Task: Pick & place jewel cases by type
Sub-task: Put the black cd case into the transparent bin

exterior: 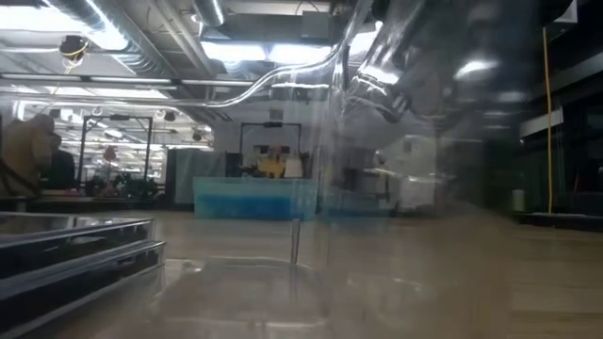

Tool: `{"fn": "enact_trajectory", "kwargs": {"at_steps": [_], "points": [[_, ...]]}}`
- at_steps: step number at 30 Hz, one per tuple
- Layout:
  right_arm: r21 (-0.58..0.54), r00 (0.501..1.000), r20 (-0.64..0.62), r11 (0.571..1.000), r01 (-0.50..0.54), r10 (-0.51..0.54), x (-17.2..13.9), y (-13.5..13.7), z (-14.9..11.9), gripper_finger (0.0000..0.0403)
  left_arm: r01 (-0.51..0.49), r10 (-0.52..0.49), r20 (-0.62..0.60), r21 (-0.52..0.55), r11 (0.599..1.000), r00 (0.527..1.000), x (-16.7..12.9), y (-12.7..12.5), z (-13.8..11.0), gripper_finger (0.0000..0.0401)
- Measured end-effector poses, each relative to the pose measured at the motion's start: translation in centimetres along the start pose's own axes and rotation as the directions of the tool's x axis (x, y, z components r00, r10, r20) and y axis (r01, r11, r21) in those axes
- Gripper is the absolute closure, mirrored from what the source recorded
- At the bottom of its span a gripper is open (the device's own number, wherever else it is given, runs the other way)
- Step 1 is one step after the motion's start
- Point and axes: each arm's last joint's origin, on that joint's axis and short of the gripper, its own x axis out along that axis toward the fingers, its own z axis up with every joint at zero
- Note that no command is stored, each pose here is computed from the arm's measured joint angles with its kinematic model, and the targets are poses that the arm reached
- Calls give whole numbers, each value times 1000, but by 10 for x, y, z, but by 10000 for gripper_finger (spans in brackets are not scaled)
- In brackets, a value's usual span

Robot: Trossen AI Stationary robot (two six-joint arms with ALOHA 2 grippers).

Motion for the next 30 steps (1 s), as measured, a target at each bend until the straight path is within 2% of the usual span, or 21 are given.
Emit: {"fn": "enact_trajectory", "kwargs": {"at_steps": [7, 20, 25, 30], "points": [[4, 1000, -3, 1000, 10, -10, 0, 0, -1, 393, 25, -23, -65, 40, 999, 998, 0, 0, 3, 369], [-7, 1000, -14, 1000, 14, -14, 0, -1, -2, 393, -7, 8, -138, 9, 1000, 990, 2, 6, 6, 253], [-20, 1000, -16, 1000, 15, -15, 0, -1, -2, 393, -9, 7, -114, -18, 1000, 993, -9, 8, 10, 210], [-44, 1000, -21, 999, 16, -17, 0, -1, -2, 393, -22, 18, -95, -41, 999, 995, -26, 12, 15, 184]]}}
